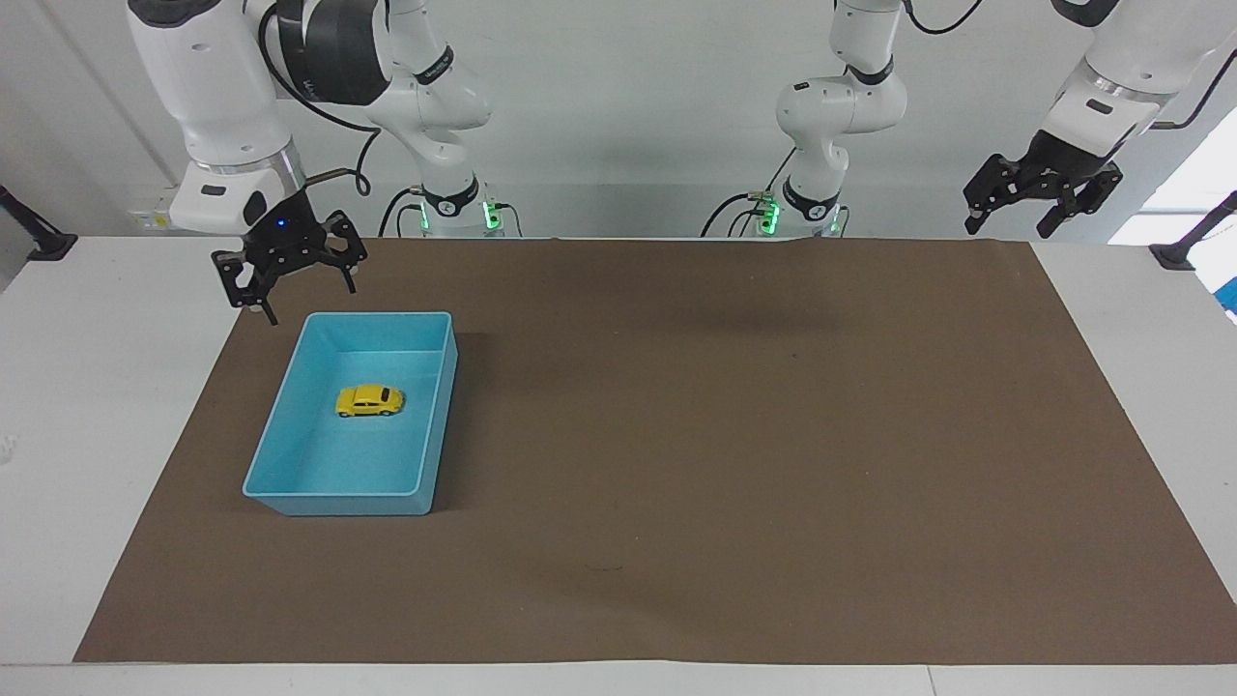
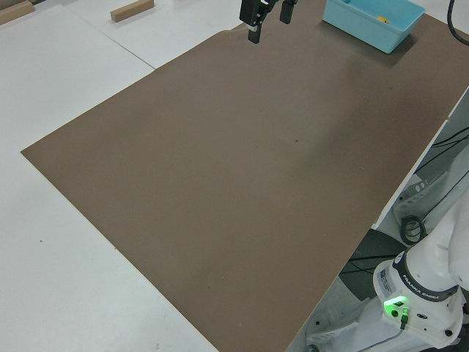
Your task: Wind up and store yellow beetle car
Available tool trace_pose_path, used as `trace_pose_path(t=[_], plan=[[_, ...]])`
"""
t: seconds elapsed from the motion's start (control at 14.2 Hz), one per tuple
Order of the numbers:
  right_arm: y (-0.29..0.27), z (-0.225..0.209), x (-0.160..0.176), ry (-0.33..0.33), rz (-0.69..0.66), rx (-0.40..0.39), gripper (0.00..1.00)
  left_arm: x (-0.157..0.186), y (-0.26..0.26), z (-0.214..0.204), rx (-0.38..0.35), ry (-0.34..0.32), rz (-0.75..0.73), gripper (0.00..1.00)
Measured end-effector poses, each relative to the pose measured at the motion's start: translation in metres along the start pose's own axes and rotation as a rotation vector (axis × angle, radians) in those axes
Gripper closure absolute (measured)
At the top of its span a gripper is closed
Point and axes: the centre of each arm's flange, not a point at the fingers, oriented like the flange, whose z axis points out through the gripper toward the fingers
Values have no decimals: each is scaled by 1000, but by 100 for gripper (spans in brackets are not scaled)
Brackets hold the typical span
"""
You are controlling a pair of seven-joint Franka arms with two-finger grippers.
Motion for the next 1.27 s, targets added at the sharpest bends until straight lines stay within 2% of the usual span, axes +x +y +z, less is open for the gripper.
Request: trace_pose_path(t=[0.28, 0.49, 0.56, 0.71, 0.92, 1.27], plan=[[-6, -6, -10, -45, 228, 36, 0, 0, 0, 0, 0, 0, 0, 0], [10, -8, -25, -29, 412, 183, 0, 0, 0, 0, 0, 0, 0, 0], [20, -9, -33, -21, 443, 205, 0, 0, 0, 0, 0, 0, 0, 0], [27, -10, -37, -19, 467, 209, 0, 0, 0, 0, 0, 0, 0, 0], [18, -25, -29, -13, 502, 162, 0, 0, 0, 0, 0, 0, 0, 0], [11, -36, -29, -40, 572, 149, 0, 0, 0, 0, 0, 0, 0, 0]])
